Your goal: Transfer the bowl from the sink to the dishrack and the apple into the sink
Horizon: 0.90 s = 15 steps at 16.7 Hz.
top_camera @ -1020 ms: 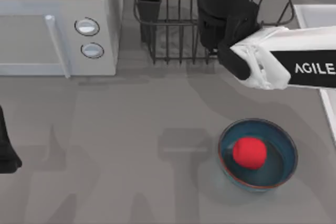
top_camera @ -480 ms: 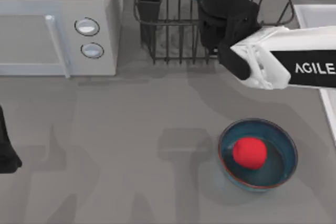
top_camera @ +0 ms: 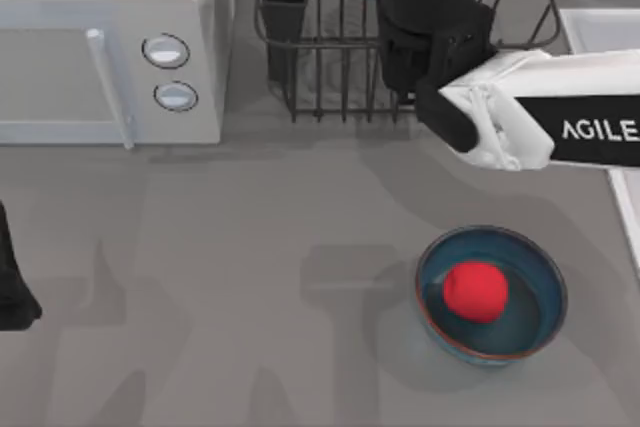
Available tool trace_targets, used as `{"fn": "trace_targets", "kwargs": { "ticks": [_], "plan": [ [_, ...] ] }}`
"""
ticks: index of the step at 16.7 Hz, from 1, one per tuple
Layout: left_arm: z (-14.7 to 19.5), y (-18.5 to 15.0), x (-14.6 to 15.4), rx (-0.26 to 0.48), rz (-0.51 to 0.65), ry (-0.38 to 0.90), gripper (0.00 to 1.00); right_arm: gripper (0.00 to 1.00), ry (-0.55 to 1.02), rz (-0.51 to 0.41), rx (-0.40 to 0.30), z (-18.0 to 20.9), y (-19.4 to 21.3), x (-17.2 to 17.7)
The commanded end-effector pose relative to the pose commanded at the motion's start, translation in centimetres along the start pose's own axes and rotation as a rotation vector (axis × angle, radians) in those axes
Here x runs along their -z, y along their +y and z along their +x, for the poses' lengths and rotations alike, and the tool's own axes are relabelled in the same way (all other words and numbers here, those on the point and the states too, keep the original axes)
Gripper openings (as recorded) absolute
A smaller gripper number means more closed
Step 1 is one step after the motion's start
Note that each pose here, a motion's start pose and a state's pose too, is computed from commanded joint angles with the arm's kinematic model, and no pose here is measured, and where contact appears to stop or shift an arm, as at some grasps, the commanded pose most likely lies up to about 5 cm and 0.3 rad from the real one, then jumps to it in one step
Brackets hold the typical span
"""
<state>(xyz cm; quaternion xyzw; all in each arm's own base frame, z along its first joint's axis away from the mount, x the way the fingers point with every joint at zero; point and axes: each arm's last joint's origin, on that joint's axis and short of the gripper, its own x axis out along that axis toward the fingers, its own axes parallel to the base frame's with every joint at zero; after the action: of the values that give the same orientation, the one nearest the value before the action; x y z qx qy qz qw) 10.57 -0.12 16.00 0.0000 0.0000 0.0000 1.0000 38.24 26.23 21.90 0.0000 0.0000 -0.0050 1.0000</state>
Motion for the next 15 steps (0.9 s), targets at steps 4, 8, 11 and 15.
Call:
{"fn": "trace_targets", "kwargs": {
  "ticks": [4,8,11,15],
  "plan": [
    [0.0,0.0,0.0,0.0,0.0,0.0,1.0,1.0,0.011,-0.004,-0.013,-0.3,-0.8,-0.2],
    [0.0,0.0,0.0,0.0,0.0,0.0,1.0,1.0,0.071,-0.023,-0.068,-2.4,-5.7,-1.1],
    [0.0,0.0,0.0,0.0,0.0,0.0,1.0,1.0,0.108,-0.025,-0.113,-6.2,-11.2,-2.4],
    [0.0,0.0,0.0,0.0,0.0,0.0,1.0,1.0,0.055,-0.001,-0.146,-14.2,-18.6,-4.5]
  ]
}}
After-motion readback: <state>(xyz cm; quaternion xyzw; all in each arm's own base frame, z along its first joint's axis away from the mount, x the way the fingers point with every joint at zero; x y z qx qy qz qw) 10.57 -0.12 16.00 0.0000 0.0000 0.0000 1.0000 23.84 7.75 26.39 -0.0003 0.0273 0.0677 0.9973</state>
